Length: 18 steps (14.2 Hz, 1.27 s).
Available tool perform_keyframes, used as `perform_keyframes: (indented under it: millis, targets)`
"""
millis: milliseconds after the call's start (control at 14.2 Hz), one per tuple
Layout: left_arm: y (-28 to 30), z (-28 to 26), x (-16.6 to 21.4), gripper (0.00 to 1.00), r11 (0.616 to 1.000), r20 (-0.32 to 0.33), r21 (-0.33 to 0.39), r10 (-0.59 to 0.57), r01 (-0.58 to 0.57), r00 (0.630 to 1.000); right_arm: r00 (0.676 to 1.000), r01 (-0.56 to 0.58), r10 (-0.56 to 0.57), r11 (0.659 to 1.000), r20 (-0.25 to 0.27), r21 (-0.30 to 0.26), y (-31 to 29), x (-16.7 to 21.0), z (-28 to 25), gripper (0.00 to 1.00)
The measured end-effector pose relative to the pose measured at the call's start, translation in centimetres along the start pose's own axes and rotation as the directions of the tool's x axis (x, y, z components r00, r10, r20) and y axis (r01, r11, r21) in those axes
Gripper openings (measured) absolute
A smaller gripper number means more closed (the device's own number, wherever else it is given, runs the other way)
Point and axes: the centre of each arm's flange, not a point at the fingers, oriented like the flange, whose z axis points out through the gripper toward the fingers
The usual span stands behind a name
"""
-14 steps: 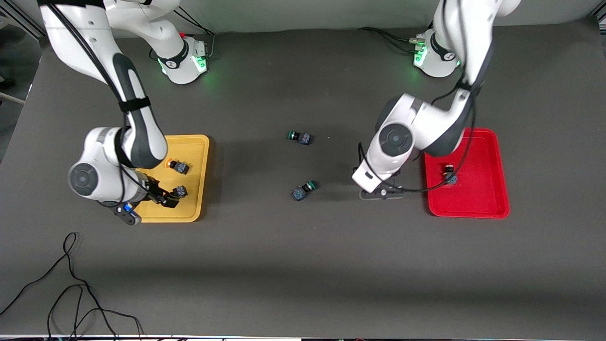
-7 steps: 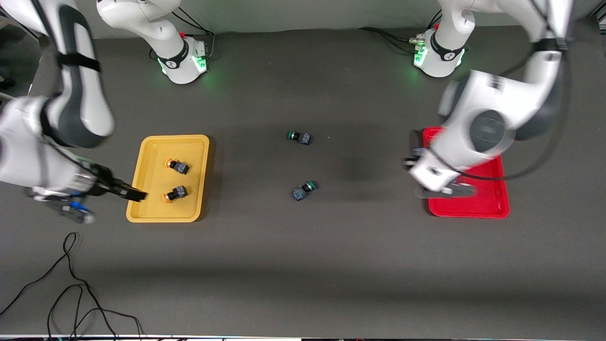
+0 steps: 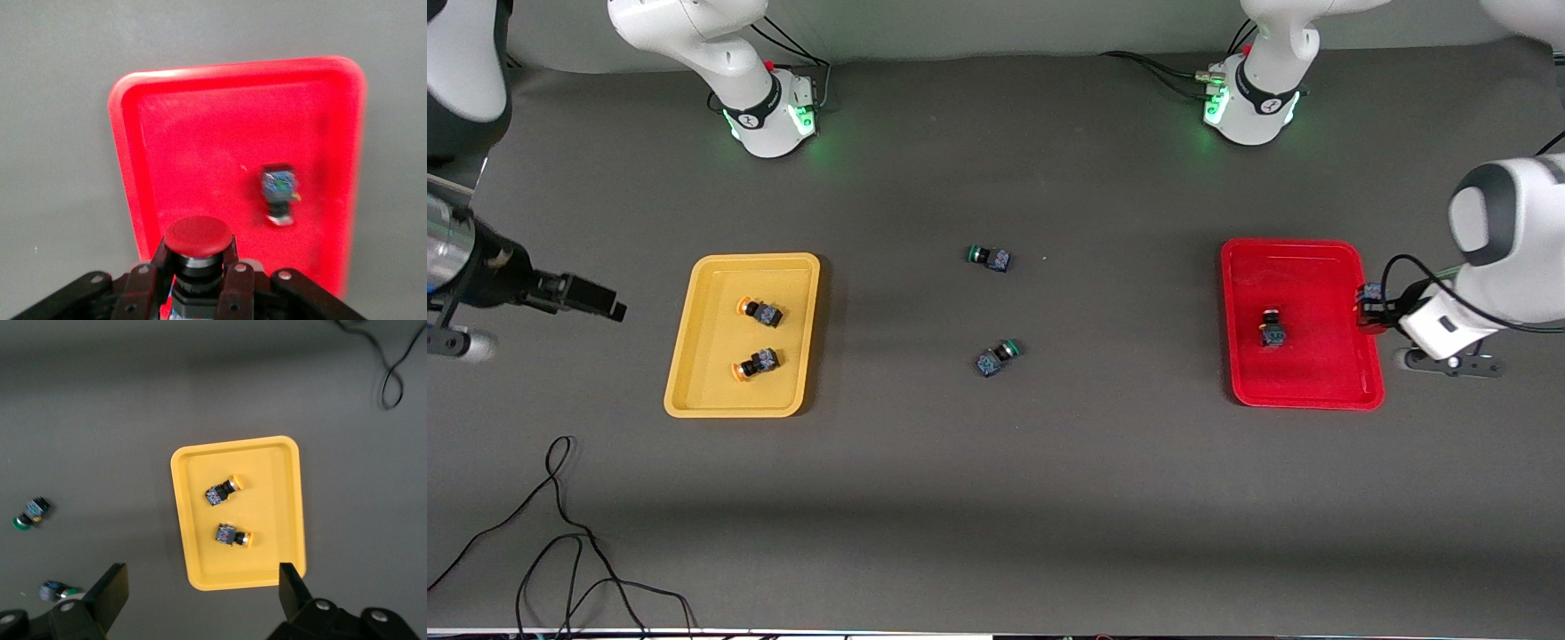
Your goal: Place red and yellow buttons in trays
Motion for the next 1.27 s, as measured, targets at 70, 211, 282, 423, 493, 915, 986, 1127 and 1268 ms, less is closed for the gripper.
perform_keyframes:
  millis: [70,211,282,423,493,915,986,1127,1268]
  targets:
    - [0.3,3.6,-0.9,0.33,1.000,-0.020,0.013,0.012,-0.012,1.000,1.000,0.029,-0.029,1.000,-0.011,-0.005,-1.0,-0.7,-0.9,1.00]
    - [0.9,9.2,-2.4,0.33,0.999,-0.040,0.021,0.029,-0.028,0.999,0.998,0.055,-0.055,0.998,-0.027,-0.005,-2.0,-1.8,-1.8,1.00]
    - [0.9,10.6,-2.8,0.37,0.999,-0.035,0.023,0.038,-0.037,0.999,0.998,0.059,-0.059,0.998,-0.032,-0.003,-1.9,-2.1,-1.9,1.00]
    - [0.7,10.5,-2.3,0.58,0.998,-0.032,0.029,0.052,-0.051,0.998,0.997,0.062,-0.062,0.998,-0.036,-0.001,-1.5,-2.3,-1.7,1.00]
    - [0.5,9.3,-1.8,0.70,0.998,-0.018,0.030,0.054,-0.054,0.998,0.997,0.061,-0.061,0.998,-0.038,-0.001,-1.4,-2.2,-1.6,1.00]
    - [-0.8,-10.4,0.3,1.00,0.998,0.047,0.043,0.039,-0.041,0.998,0.998,0.064,-0.064,0.998,-0.028,-0.001,-1.4,-2.2,0.4,1.00]
    - [-0.5,-13.7,-0.2,1.00,0.998,0.041,0.048,0.039,-0.041,0.998,0.997,0.065,-0.065,0.998,-0.030,0.000,-1.4,-2.4,0.4,1.00]
    - [0.4,-18.9,-1.6,1.00,0.998,0.049,0.044,0.042,-0.044,0.998,0.997,0.065,-0.065,0.998,-0.036,0.004,-1.1,-3.3,0.3,1.00]
    - [1.9,-22.6,-2.2,1.00,0.998,0.047,0.024,0.057,-0.059,0.997,0.997,0.062,-0.061,0.998,-0.050,0.008,-0.6,-4.1,-0.2,1.00]
